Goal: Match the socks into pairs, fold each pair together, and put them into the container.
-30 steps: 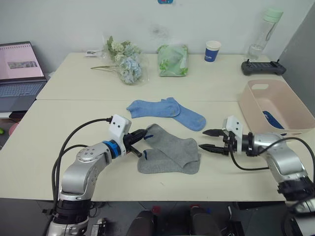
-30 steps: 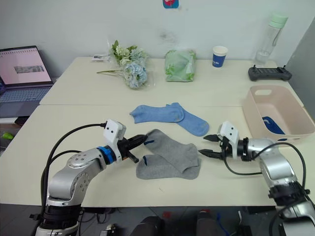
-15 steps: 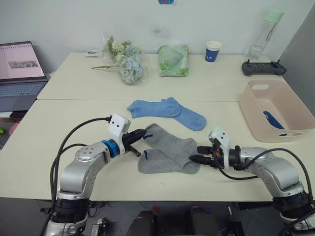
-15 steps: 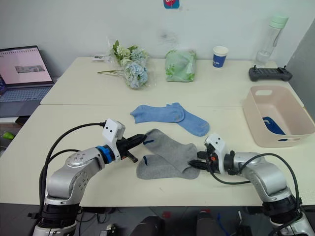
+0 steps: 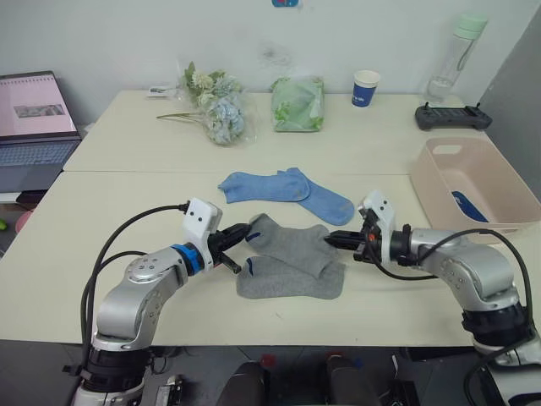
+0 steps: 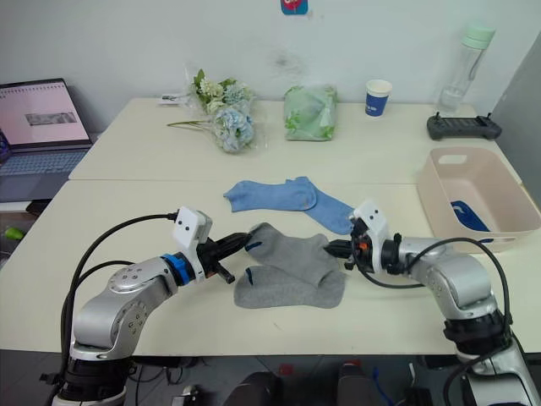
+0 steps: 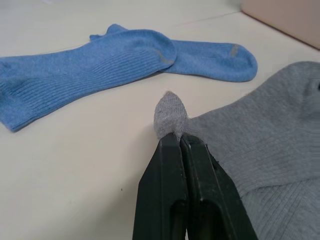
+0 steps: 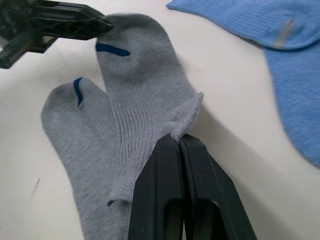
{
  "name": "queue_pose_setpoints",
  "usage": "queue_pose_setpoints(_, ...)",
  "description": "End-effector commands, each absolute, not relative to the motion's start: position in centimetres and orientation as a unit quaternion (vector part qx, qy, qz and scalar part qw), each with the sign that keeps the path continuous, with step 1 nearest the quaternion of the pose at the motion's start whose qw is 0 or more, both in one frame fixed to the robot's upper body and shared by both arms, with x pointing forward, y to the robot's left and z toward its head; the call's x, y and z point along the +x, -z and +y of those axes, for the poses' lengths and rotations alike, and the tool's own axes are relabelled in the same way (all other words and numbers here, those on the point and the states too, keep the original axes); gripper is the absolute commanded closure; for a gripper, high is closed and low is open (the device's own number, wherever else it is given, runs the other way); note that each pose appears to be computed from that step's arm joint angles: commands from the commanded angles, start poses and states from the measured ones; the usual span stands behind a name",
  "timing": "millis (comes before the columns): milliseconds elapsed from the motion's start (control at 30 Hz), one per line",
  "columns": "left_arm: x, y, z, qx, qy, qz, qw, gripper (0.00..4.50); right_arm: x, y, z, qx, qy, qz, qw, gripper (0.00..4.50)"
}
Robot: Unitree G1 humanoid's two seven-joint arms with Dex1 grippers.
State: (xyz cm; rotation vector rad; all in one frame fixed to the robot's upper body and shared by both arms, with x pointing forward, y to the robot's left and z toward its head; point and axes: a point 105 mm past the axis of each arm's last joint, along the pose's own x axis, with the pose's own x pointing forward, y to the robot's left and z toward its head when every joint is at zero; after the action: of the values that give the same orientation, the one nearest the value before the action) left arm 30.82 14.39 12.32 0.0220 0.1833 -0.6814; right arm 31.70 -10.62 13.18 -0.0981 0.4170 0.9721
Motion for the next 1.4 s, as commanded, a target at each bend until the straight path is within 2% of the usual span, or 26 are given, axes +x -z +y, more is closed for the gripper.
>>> queue_pose_setpoints(33, 30.6, -13.1, 14.7, -0.024, 0.306, 0.066, 0.949, 4.5, 34.9, -14.6, -10.6, -0.098, -0.422, 0.164, 0.886, 4.48)
queue_pose_setpoints(167, 31.0, -12.1, 15.1, -0.029, 0.27, 0.064, 0.96, 4.5, 37.3, -14.5, -9.6, -0.121, -0.408, 0.145, 0.893, 4.48)
queue_pose_setpoints(333, 31.4, -10.8, 16.2, -0.017, 0.245, 0.074, 0.966, 4.5, 37.6, -13.1, -9.6, -0.166, -0.415, 0.136, 0.884, 4.48)
queue_pose_setpoints(433, 31.7, -10.7, 16.8, -0.017, 0.232, 0.067, 0.97, 4.5, 37.8, -14.1, -10.0, -0.195, -0.413, 0.095, 0.884, 3.88)
queue_pose_setpoints(467, 31.7, -10.7, 17.0, -0.016, 0.233, 0.066, 0.97, 4.11, 37.9, -14.5, -10.2, -0.206, -0.412, 0.079, 0.884, 3.56)
queue_pose_setpoints(533, 31.6, -10.8, 17.5, -0.012, 0.228, 0.062, 0.972, 3.62, 37.6, -15.4, -10.4, -0.217, -0.422, 0.045, 0.879, 2.85)
queue_pose_setpoints(600, 31.3, -11.4, 18.5, -0.001, 0.217, 0.049, 0.975, 2.96, 36.3, -16.1, -10.2, -0.223, -0.464, 0.016, 0.857, 2.13)
queue_pose_setpoints(733, 30.1, -12.5, 19.8, 0.043, 0.235, 0.025, 0.971, 1.64, 33.0, -15.7, -9.7, -0.27, -0.554, -0.007, 0.787, 2.09)
queue_pose_setpoints(833, 28.3, -11.4, 19.8, 0.169, 0.311, 0.05, 0.934, 0.69, 32.7, -14.3, -9.5, -0.307, -0.571, 0.004, 0.761, 2.09)
queue_pose_setpoints(900, 27.5, -10.5, 19.8, 0.24, 0.357, 0.071, 0.9, 0.69, 33.2, -13.7, -9.2, -0.31, -0.57, 0.009, 0.761, 2.09)
queue_pose_setpoints(1033, 28.6, -10.1, 19.4, 0.311, 0.386, 0.052, 0.867, 0.69, 33.7, -11.5, -9.0, -0.362, -0.589, 0.029, 0.722, 2.09)
queue_pose_setpoints(1167, 29.9, -9.4, 18.7, 0.353, 0.397, 0.041, 0.846, 0.69, 35.0, -11.5, -8.4, -0.383, -0.584, 0.026, 0.715, 2.09)
queue_pose_setpoints(1400, 31.4, -8.2, 17.8, 0.384, 0.417, 0.033, 0.823, 0.69, 35.8, -10.8, -7.9, -0.4, -0.592, 0.034, 0.699, 2.09)
